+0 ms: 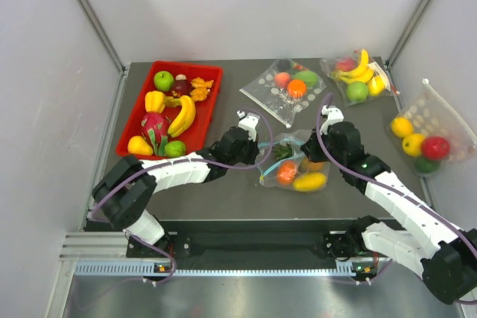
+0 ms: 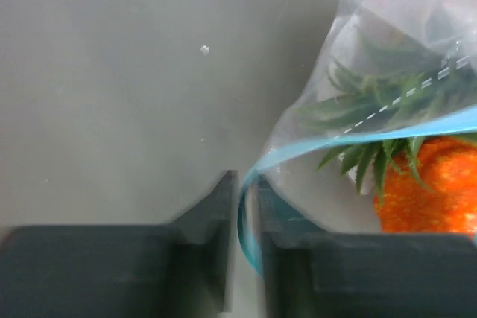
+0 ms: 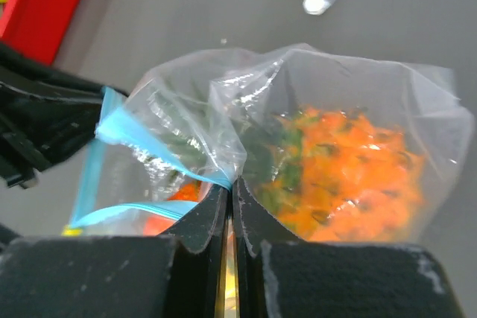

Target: Open the zip-top bag and remove the fake food

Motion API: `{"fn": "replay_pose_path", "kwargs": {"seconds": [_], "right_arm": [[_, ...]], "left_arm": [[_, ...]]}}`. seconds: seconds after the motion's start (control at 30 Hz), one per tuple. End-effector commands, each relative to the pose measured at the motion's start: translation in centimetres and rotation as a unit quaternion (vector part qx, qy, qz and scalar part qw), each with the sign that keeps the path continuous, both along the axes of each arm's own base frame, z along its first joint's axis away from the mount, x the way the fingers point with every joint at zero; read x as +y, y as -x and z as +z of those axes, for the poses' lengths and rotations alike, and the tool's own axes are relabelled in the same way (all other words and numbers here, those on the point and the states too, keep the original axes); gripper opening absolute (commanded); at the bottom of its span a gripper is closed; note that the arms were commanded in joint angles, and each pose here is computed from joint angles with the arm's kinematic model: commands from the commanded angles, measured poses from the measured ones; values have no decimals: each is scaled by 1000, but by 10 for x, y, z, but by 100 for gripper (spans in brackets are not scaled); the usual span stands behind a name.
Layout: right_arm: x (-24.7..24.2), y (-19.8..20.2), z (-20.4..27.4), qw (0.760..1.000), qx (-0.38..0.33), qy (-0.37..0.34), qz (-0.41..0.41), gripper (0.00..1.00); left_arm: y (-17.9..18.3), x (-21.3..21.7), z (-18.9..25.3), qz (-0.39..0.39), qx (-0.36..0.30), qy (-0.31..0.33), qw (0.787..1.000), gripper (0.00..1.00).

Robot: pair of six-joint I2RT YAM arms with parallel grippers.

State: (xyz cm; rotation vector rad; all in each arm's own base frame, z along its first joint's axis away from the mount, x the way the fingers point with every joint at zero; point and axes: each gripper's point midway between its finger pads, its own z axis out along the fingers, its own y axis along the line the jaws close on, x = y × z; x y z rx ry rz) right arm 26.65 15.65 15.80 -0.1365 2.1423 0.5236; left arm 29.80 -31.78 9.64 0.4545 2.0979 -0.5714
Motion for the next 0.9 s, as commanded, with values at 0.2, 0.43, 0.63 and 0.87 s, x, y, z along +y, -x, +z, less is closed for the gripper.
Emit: {"fn": "replay_pose_path", "kwargs": {"seconds": [0.2,0.43,0.63,0.87], "right_arm": [[51,1,30,995,-43,-63,65,0],[67,13,25,994,-38,-64,85,0],[68,17,29,993,-43,-68,83,0],[69,20,33,993,-47,-70,85,0]], "left_arm": [[22,4,63,-26,-46,62,997,65],[53,-7,85,-57,-48,103,992,61],[62,-16,68,-63,-11,117,991,40],[69,-24,59,-72,7,137,988,39]]}}
